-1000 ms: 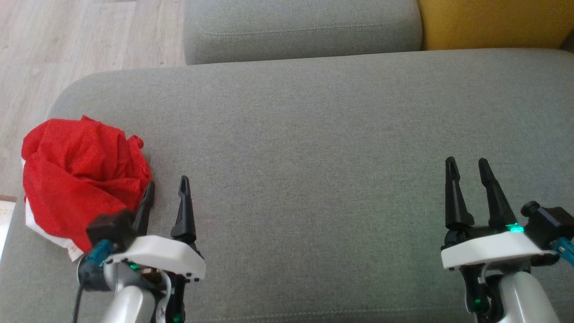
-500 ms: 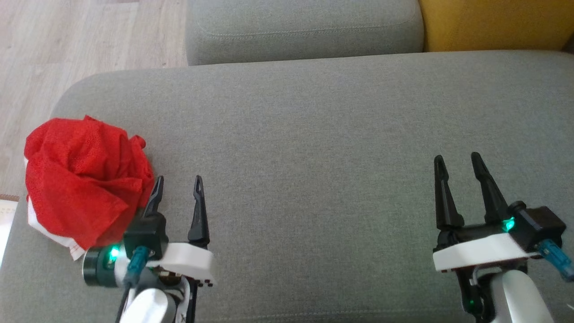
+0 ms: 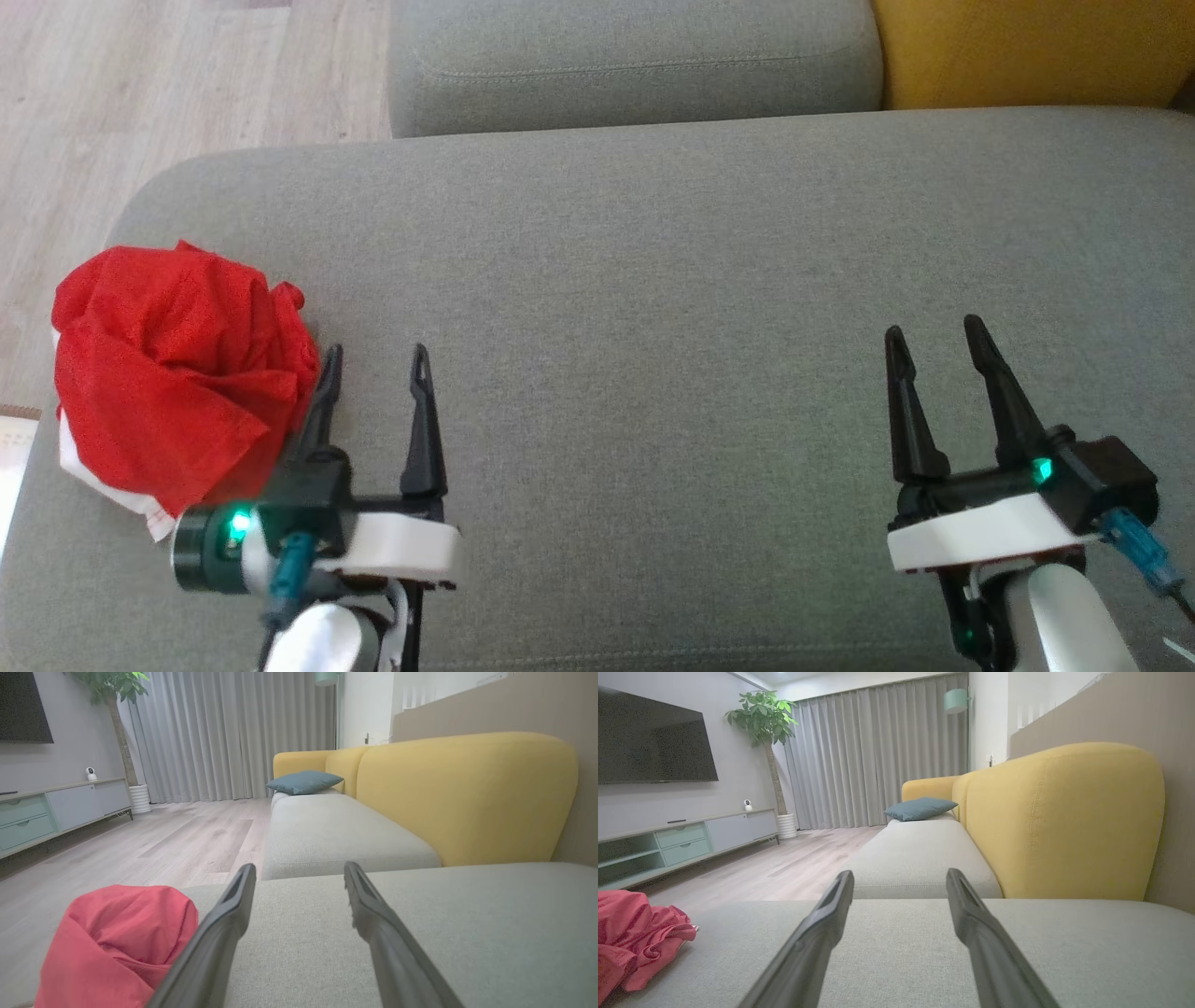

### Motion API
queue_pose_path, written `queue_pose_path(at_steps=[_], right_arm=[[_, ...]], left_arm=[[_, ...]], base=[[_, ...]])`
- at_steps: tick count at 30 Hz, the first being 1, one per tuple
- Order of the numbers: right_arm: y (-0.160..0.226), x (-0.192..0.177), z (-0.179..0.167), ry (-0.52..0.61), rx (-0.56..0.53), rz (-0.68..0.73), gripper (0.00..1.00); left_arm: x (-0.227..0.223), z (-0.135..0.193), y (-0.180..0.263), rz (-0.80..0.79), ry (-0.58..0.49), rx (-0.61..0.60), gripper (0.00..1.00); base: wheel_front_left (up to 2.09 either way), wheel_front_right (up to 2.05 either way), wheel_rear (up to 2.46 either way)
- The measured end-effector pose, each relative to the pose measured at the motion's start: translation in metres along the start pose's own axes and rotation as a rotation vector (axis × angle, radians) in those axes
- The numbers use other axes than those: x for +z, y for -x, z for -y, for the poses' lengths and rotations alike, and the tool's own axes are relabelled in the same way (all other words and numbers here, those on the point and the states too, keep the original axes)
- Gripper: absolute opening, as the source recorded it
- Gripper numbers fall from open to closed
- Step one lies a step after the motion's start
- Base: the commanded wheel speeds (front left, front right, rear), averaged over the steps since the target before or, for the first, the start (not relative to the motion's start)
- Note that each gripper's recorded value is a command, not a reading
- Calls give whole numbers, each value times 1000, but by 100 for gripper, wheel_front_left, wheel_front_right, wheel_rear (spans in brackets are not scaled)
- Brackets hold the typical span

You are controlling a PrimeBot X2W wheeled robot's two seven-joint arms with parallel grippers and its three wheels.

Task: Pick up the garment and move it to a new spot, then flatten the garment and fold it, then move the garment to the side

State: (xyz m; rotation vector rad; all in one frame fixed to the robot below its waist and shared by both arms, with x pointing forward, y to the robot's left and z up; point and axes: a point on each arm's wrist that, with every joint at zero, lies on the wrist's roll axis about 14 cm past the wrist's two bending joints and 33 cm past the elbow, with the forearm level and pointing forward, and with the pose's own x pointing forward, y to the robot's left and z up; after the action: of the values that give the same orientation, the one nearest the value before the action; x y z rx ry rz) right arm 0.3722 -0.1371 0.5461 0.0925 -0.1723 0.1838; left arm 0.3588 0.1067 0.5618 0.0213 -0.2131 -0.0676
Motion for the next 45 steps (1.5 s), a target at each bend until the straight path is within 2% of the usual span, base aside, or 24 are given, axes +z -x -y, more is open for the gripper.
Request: queue_pose_path(at_steps=[3, 11, 20, 30, 37, 45], right_arm=[[2, -6, 2, -49, -13, -10, 100], [7, -19, 9, -186, -58, -27, 100], [13, -42, 6, -229, -69, -97, 100], [12, -46, 4, -232, -63, -108, 100], [1, -49, -18, -239, 7, -121, 100], [-15, -55, -70, -255, 165, -151, 100]], left_arm=[[5, -6, -2, 12, 44, 28, 100], [-9, -3, 10, -17, 69, 3, 100], [-31, -7, 12, -80, 116, 2, 100], [-37, -12, 12, -93, 118, 5, 100], [-36, -40, 22, -91, 85, 90, 100], [-33, -94, 53, -88, 59, 270, 100]], base=[[0, 0, 0], [0, 0, 0], [0, 0, 0], [0, 0, 0], [0, 0, 0], [0, 0, 0]])
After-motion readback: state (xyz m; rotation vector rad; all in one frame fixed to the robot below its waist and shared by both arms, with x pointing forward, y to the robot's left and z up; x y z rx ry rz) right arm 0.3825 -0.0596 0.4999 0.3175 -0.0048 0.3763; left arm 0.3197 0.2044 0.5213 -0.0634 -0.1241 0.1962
